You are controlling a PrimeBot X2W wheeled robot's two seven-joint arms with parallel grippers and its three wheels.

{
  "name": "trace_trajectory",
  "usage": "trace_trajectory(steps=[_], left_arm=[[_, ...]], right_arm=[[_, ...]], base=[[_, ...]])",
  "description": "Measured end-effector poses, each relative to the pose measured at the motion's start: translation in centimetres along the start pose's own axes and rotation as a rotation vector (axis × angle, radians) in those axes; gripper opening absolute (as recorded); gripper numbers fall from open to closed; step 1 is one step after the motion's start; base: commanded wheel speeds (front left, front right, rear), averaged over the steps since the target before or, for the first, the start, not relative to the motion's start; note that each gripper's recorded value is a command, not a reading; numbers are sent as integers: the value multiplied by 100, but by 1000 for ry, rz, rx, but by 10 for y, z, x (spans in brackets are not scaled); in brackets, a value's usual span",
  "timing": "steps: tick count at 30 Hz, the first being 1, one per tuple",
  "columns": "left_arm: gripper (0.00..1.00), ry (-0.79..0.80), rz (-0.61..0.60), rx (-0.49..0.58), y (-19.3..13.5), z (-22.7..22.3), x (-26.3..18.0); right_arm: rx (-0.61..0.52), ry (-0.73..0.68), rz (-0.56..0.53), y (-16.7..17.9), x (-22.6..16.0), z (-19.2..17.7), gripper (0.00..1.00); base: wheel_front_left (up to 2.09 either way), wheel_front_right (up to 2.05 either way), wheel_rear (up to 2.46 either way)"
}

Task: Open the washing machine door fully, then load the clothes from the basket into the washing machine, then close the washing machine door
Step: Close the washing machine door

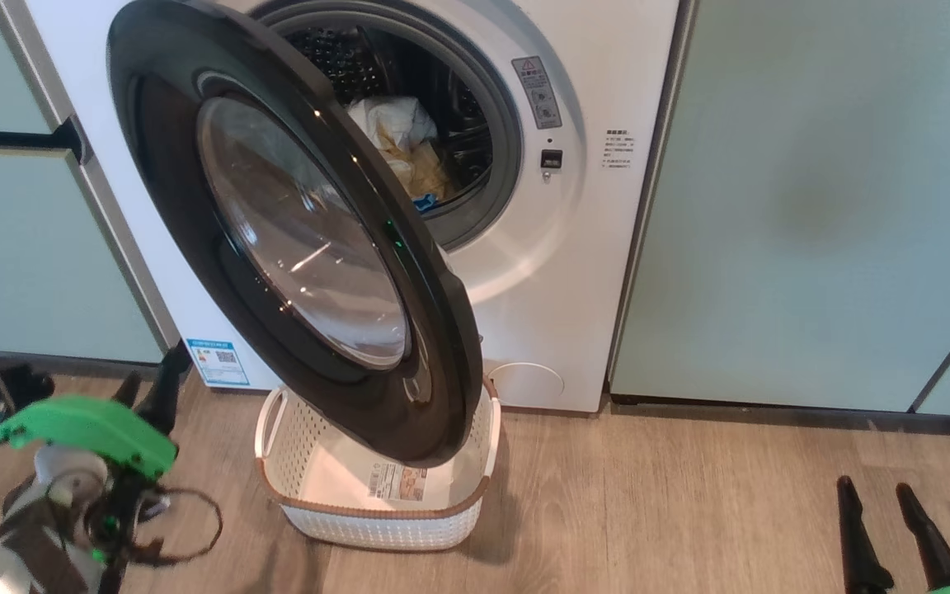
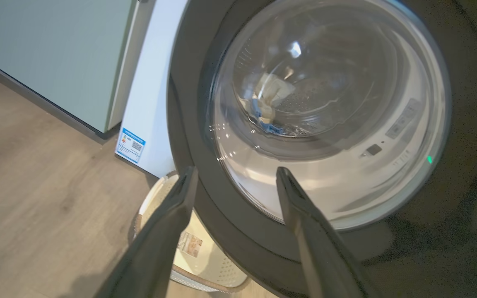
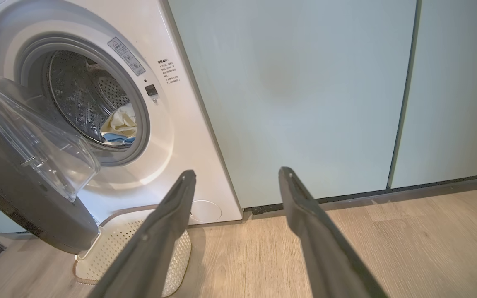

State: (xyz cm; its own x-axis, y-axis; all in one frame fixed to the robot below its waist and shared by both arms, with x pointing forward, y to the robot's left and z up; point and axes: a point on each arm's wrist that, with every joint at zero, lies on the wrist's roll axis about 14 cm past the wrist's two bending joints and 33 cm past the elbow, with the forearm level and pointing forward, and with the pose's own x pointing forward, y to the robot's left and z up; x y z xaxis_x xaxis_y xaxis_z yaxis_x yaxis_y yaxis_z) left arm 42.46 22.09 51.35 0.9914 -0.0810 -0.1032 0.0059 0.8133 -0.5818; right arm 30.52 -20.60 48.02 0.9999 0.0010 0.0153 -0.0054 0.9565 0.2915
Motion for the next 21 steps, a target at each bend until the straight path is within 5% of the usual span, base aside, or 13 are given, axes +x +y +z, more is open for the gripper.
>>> trace_trajectory(steps=[13,21], left_arm=[[100,-43,-72,293,1,-14,-18],[100,-71,-138,380,-12,-13,-29]], right_arm=[[3,-2,-2,0,0,0,100],[7,0,-6,0,0,-1,100]], base=[[0,0,0],[0,0,0]])
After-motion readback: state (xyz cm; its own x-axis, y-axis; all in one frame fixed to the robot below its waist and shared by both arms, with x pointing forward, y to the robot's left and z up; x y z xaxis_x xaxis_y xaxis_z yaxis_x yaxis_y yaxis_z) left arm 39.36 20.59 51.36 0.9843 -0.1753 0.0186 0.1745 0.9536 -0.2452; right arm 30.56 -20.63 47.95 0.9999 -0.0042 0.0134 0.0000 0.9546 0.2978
